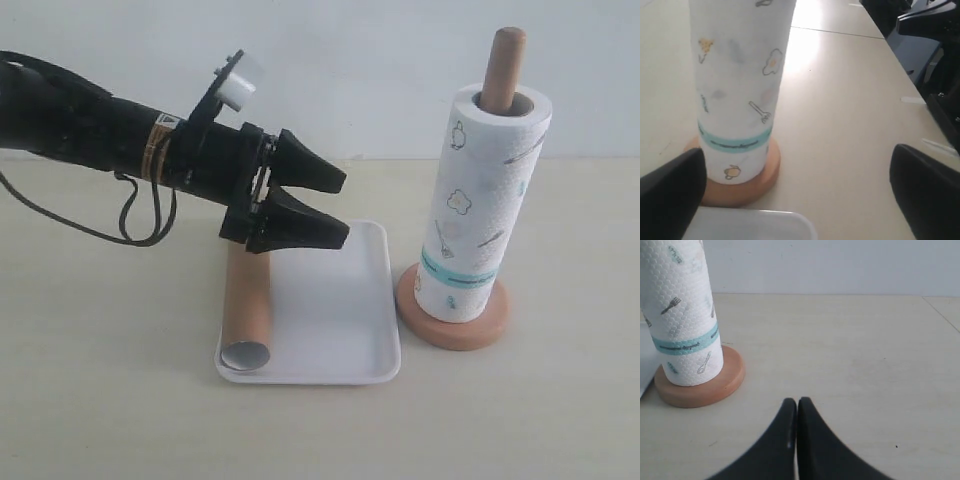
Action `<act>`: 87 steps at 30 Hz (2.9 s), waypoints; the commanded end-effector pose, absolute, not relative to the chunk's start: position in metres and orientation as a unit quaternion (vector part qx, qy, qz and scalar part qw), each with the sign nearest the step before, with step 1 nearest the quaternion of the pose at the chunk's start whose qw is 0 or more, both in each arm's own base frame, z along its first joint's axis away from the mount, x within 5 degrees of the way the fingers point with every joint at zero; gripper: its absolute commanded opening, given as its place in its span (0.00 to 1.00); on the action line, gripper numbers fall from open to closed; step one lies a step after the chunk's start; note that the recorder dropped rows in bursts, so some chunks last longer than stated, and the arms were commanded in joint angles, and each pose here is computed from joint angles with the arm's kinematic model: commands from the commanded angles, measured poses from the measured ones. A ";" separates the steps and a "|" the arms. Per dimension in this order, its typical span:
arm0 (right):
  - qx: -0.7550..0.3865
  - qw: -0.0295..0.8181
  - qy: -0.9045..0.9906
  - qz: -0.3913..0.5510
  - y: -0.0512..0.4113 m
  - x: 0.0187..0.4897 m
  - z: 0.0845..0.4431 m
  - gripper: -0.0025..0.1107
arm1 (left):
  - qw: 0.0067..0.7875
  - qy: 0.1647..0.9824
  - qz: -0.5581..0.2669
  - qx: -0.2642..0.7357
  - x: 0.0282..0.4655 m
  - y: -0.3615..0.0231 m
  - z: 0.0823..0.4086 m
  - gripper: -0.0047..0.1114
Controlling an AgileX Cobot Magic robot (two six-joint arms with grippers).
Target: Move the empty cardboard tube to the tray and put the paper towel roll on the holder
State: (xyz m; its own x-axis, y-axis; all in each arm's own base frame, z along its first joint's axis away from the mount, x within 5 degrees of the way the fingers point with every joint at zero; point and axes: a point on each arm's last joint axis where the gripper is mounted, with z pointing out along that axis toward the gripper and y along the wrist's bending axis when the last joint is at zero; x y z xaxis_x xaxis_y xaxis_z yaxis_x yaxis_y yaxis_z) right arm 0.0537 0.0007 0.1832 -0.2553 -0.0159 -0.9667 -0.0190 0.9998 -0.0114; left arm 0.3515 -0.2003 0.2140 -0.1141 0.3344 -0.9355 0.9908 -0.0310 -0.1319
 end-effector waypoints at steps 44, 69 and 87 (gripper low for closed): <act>-0.012 0.615 0.789 0.003 0.001 0.054 0.183 0.02 | 0.413 0.560 -0.439 0.569 0.207 -0.154 0.304 0.83; -0.012 0.615 0.789 0.003 0.001 0.054 0.183 0.02 | 0.772 0.425 -0.390 0.268 -0.003 -0.054 0.294 0.83; -0.012 0.615 0.789 0.003 0.001 0.054 0.183 0.02 | 0.833 0.435 -0.342 -0.009 0.022 -0.012 0.306 0.83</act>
State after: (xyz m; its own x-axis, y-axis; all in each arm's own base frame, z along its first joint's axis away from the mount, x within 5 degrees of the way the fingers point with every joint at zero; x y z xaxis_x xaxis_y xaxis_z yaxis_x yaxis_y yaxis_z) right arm 0.0537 0.0007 0.1817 -0.2594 -0.0160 -0.9656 -0.0191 0.9998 -0.0114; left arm 0.0122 -0.0201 0.3133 0.3978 -0.6138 -0.6819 0.6812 0.6955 -0.2286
